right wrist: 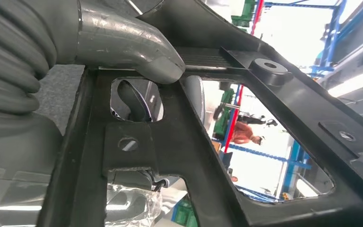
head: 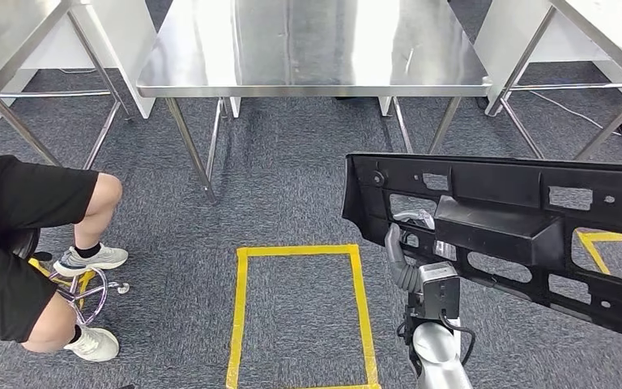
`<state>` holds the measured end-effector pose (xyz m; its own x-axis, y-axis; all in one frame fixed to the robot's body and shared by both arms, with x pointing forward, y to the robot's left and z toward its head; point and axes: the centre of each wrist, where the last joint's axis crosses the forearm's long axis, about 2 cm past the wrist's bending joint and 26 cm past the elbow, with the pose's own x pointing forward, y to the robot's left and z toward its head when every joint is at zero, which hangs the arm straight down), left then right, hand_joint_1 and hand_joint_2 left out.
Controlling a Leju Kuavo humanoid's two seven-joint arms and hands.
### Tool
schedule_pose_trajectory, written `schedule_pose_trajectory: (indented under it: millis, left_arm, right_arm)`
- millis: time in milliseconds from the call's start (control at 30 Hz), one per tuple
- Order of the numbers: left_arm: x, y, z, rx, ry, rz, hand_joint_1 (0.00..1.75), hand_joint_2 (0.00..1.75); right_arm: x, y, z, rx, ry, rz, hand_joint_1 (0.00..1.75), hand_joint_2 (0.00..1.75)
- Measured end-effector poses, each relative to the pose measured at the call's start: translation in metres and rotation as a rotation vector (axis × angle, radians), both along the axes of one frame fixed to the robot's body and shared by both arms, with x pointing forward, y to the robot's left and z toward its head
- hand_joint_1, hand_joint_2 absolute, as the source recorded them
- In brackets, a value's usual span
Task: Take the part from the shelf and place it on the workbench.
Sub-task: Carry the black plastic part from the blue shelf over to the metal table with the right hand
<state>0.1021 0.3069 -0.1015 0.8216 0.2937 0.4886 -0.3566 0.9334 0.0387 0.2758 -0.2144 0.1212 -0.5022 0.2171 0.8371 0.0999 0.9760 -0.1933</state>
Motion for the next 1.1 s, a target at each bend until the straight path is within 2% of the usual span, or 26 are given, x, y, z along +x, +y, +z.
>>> schedule_pose_trajectory:
  millis: [467, 1100]
  left_arm:
    - [-0.003, 0.002, -0.001, 0.0, 0.015, 0.009, 0.0, 1.75]
    - [-0.007, 0.002, -0.002, 0.001, 0.01, 0.032, 0.0, 1.75]
  right_arm:
    - [-0.001, 0.0, -0.001, 0.003, 0.004, -0.002, 1.75, 1.75]
    - [0.013, 0.004, 0.001, -0.002, -0.007, 0.021, 1.75, 1.75]
